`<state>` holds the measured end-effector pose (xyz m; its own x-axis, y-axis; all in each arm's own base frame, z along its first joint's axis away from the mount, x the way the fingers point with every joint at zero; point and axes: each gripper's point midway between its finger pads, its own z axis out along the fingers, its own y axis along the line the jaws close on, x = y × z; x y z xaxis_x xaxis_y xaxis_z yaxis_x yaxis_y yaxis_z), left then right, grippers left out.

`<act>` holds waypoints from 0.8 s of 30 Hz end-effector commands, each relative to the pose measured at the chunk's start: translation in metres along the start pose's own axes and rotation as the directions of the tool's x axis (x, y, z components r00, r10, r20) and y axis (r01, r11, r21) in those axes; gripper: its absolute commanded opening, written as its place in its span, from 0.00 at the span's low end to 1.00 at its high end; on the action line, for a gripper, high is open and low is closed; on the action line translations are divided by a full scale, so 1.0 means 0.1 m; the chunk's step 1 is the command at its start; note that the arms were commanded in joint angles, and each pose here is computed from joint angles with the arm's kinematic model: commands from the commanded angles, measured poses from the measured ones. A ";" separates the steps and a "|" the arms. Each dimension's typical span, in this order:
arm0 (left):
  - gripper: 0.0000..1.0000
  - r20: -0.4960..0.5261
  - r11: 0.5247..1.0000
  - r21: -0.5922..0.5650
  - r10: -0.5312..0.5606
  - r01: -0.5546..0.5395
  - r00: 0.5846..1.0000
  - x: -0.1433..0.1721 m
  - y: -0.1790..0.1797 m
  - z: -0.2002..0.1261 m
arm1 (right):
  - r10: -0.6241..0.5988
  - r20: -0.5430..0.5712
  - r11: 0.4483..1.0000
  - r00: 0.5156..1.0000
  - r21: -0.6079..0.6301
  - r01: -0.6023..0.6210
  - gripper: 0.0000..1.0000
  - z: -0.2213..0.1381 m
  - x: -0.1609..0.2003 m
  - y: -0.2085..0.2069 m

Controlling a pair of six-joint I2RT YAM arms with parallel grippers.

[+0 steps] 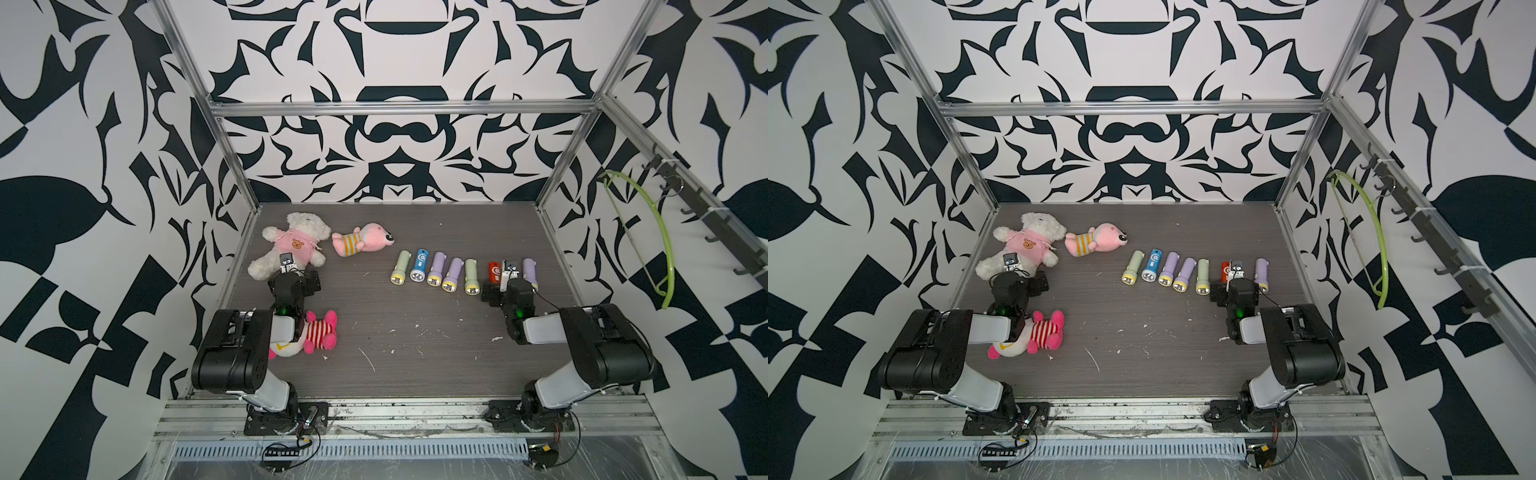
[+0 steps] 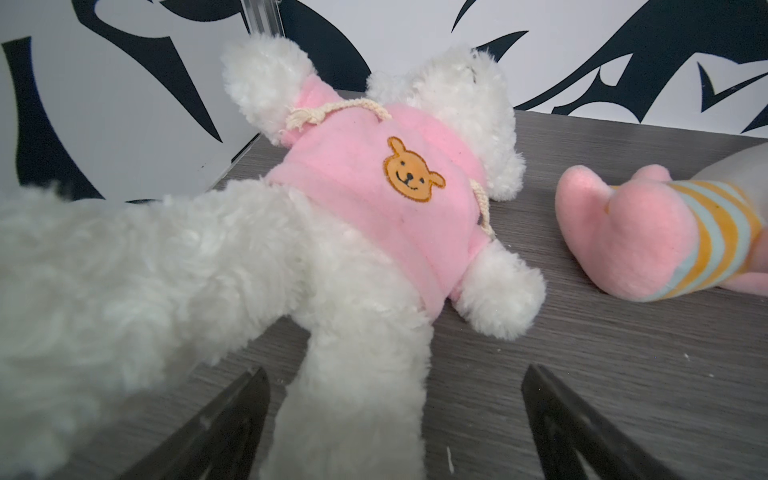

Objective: Close the plug at the bottom of the flashlight
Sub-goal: Reset both arms

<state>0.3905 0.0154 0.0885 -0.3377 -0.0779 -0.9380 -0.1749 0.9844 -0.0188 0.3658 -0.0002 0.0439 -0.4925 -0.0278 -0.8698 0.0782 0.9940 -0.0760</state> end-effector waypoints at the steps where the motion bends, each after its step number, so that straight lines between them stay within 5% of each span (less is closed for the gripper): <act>1: 0.99 0.010 1.000 0.011 -0.002 0.002 1.000 -0.02 -0.01 -0.02 | 0.005 0.112 0.998 0.994 -0.058 0.001 1.00 0.01 -0.38 0.09; 24: 0.99 -0.002 0.999 0.035 0.015 -0.015 1.000 0.00 -0.06 0.00 | 0.027 0.092 0.993 0.995 -0.115 -0.016 1.00 0.03 -0.38 0.11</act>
<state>0.3906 0.0147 0.0884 -0.3386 -0.0772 -0.9378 -0.1708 0.9851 -0.0195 0.3775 0.0097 0.0544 -0.4661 -0.0128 -0.8846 -0.0067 0.9999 -0.0109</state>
